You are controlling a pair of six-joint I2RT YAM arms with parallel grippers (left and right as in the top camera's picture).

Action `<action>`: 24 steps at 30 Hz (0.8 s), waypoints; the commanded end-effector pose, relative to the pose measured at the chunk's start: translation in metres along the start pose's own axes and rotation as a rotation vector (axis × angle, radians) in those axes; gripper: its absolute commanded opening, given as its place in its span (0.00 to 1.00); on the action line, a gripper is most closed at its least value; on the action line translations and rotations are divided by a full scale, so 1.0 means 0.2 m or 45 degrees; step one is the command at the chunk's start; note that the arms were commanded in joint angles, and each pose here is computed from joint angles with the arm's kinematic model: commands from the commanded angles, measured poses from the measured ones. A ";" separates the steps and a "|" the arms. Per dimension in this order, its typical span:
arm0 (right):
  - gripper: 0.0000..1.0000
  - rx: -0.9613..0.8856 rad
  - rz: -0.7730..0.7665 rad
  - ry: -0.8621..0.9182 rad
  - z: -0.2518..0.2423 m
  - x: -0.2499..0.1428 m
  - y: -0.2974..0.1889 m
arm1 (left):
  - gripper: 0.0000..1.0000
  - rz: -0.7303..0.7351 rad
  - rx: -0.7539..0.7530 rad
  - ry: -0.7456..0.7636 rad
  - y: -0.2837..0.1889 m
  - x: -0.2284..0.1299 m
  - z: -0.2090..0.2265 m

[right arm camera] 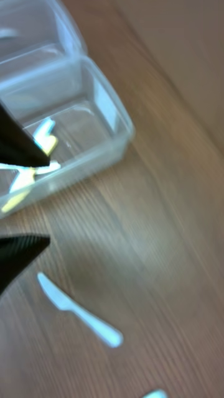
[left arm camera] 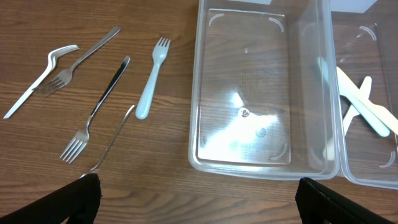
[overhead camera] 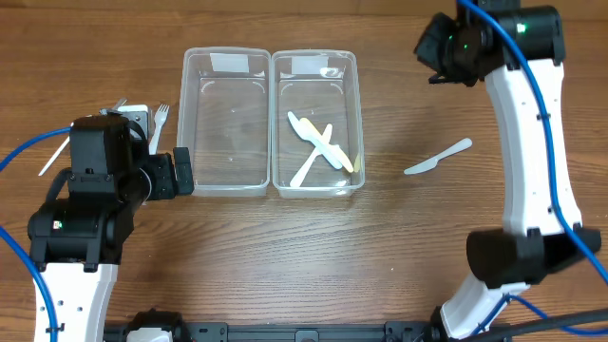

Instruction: Pack container

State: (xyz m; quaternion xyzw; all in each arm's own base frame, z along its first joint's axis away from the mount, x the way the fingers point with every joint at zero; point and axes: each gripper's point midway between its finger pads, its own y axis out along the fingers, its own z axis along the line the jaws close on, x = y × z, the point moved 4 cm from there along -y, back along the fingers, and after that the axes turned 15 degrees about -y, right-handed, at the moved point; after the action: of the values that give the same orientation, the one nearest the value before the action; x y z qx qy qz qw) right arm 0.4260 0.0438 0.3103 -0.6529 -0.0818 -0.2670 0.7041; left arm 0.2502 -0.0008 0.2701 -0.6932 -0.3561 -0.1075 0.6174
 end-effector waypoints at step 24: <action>0.55 -0.311 0.773 0.522 -0.67 -0.49 1.02 | 1.00 -0.027 -0.003 0.010 -0.02 0.04 0.00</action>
State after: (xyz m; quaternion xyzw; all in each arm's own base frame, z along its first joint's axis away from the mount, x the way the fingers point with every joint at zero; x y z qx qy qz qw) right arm 0.4216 -0.0608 0.0861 -0.6750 0.2661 -0.1857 0.6627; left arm 0.2502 -0.0008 0.2701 -0.6932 -0.3561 -0.1075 0.6174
